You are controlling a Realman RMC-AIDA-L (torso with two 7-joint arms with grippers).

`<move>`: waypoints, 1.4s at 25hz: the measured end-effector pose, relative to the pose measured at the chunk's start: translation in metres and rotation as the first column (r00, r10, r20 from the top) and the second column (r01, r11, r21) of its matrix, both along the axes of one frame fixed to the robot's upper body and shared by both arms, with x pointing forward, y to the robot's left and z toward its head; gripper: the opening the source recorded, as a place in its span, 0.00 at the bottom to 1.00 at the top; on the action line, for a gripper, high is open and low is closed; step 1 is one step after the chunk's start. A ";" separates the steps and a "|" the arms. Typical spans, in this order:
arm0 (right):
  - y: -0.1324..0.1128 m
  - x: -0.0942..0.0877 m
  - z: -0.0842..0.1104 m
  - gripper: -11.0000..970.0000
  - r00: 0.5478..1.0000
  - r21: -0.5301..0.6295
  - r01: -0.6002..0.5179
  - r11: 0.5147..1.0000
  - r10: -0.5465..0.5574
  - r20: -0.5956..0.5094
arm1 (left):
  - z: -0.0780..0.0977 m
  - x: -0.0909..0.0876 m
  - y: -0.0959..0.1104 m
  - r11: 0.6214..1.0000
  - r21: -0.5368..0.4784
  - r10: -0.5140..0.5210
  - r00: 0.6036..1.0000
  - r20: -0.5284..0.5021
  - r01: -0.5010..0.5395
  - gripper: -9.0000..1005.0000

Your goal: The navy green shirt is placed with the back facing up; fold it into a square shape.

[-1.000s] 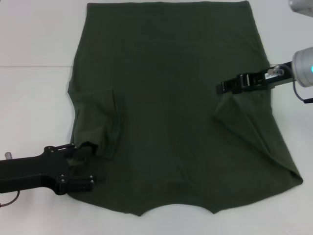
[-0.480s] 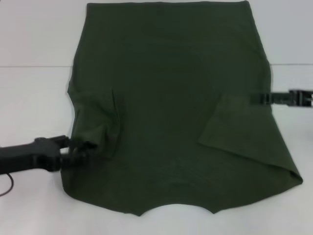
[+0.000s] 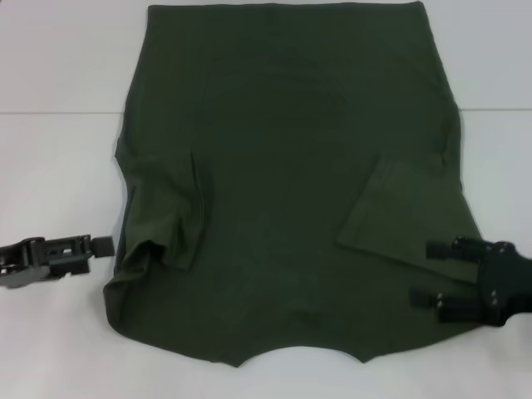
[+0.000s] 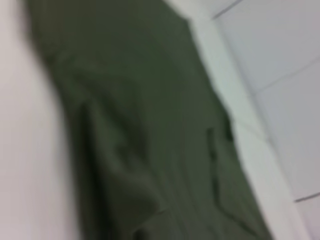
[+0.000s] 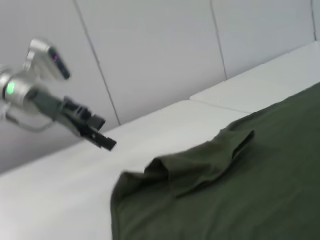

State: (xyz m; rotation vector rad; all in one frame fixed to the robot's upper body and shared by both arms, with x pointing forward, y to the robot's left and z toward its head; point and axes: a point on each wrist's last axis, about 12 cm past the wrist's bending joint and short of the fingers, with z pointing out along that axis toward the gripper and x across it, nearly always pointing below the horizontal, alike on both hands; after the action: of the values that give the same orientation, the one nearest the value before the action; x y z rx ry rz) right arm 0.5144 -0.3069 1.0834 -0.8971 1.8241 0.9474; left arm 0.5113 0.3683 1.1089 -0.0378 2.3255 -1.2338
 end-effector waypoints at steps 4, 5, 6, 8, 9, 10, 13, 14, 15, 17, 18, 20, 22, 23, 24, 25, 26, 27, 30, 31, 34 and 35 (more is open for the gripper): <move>0.005 -0.007 -0.015 0.96 0.997 -0.056 -0.010 0.998 0.014 0.076 | 0.002 0.008 0.006 0.995 0.103 0.021 0.994 -0.106 -0.010 0.87; 0.006 -0.008 -0.019 0.96 0.997 -0.062 -0.011 0.998 0.016 0.082 | 0.003 0.013 0.006 0.990 0.143 0.010 0.993 -0.121 0.007 0.87; 0.007 -0.009 -0.022 0.97 0.996 -0.066 -0.011 0.998 0.017 0.085 | 0.005 0.017 0.006 0.984 0.174 0.000 0.992 -0.127 0.023 0.87; 0.007 -0.010 -0.025 0.97 0.996 -0.070 -0.012 0.997 0.018 0.085 | 0.008 0.026 0.002 0.973 0.226 -0.024 0.991 -0.135 0.054 0.87; 0.007 -0.010 -0.026 0.97 0.996 -0.074 -0.012 0.997 0.019 0.084 | 0.010 0.030 -0.001 0.967 0.247 -0.034 0.990 -0.139 0.068 0.87; 0.007 -0.010 -0.026 0.97 0.996 -0.079 -0.016 0.997 0.022 0.082 | 0.011 0.034 -0.004 0.961 0.263 -0.043 0.989 -0.145 0.080 0.87; 0.008 -0.011 -0.028 0.97 0.996 -0.100 -0.036 0.994 0.043 0.073 | 0.016 0.047 -0.017 0.941 0.311 -0.086 0.983 -0.163 0.134 0.87; 0.009 -0.012 -0.029 0.97 0.996 -0.106 -0.042 0.993 0.050 0.070 | 0.016 0.047 -0.017 0.941 0.311 -0.086 0.983 -0.163 0.134 0.87; 0.009 -0.012 -0.030 0.97 0.996 -0.109 -0.046 0.993 0.053 0.067 | 0.017 0.049 -0.020 0.938 0.315 -0.094 0.982 -0.165 0.143 0.87; 0.010 -0.012 -0.031 0.97 0.996 -0.112 -0.048 0.993 0.056 0.065 | 0.017 0.052 -0.023 0.932 0.327 -0.105 0.979 -0.175 0.159 0.87; 0.010 -0.012 -0.031 0.97 0.996 -0.112 -0.049 0.993 0.057 0.066 | 0.016 0.053 -0.025 0.927 0.336 -0.108 0.977 -0.183 0.165 0.87; 0.010 -0.013 -0.031 0.96 0.996 -0.114 -0.054 0.992 0.062 0.068 | 0.013 0.054 -0.027 0.922 0.347 -0.109 0.975 -0.195 0.173 0.87; 0.011 -0.014 -0.031 0.96 0.995 -0.117 -0.065 0.991 0.074 0.070 | 0.010 0.054 -0.029 0.922 0.343 -0.110 0.973 -0.205 0.177 0.87; 0.011 -0.014 -0.032 0.96 0.994 -0.118 -0.069 0.991 0.077 0.071 | 0.009 0.054 -0.029 0.924 0.340 -0.109 0.972 -0.208 0.177 0.87; 0.011 -0.015 -0.032 0.96 0.994 -0.119 -0.071 0.990 0.080 0.071 | 0.008 0.054 -0.030 0.925 0.338 -0.108 0.972 -0.210 0.176 0.87; 0.012 -0.014 -0.032 0.96 0.994 -0.119 -0.072 0.990 0.081 0.071 | 0.007 0.054 -0.031 0.926 0.336 -0.107 0.971 -0.212 0.175 0.87; 0.012 -0.014 -0.032 0.96 0.994 -0.119 -0.073 0.990 0.082 0.072 | 0.006 0.054 -0.031 0.926 0.334 -0.106 0.972 -0.211 0.174 0.87; 0.012 -0.014 -0.032 0.96 0.994 -0.119 -0.073 0.990 0.082 0.073 | 0.005 0.054 -0.032 0.927 0.333 -0.105 0.972 -0.209 0.171 0.87; 0.012 -0.014 -0.031 0.96 0.994 -0.121 -0.077 0.990 0.086 0.074 | 0.000 0.057 -0.035 0.929 0.334 -0.094 0.974 -0.204 0.159 0.87; 0.012 -0.014 -0.031 0.96 0.993 -0.122 -0.079 0.989 0.089 0.074 | -0.002 0.058 -0.036 0.930 0.334 -0.092 0.975 -0.204 0.157 0.87; 0.013 -0.014 -0.031 0.96 0.993 -0.123 -0.084 0.989 0.093 0.074 | -0.006 0.060 -0.041 0.928 0.336 -0.093 0.974 -0.208 0.161 0.87; 0.013 -0.014 -0.031 0.96 0.993 -0.123 -0.085 0.989 0.095 0.074 | -0.006 0.060 -0.042 0.926 0.339 -0.095 0.973 -0.209 0.164 0.87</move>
State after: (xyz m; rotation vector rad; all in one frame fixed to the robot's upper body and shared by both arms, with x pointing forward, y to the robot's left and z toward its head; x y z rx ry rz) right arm 0.5002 -0.2943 1.0524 -1.0839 1.7996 0.8524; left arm 0.5718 0.3267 1.1026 0.1311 2.7247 -0.8810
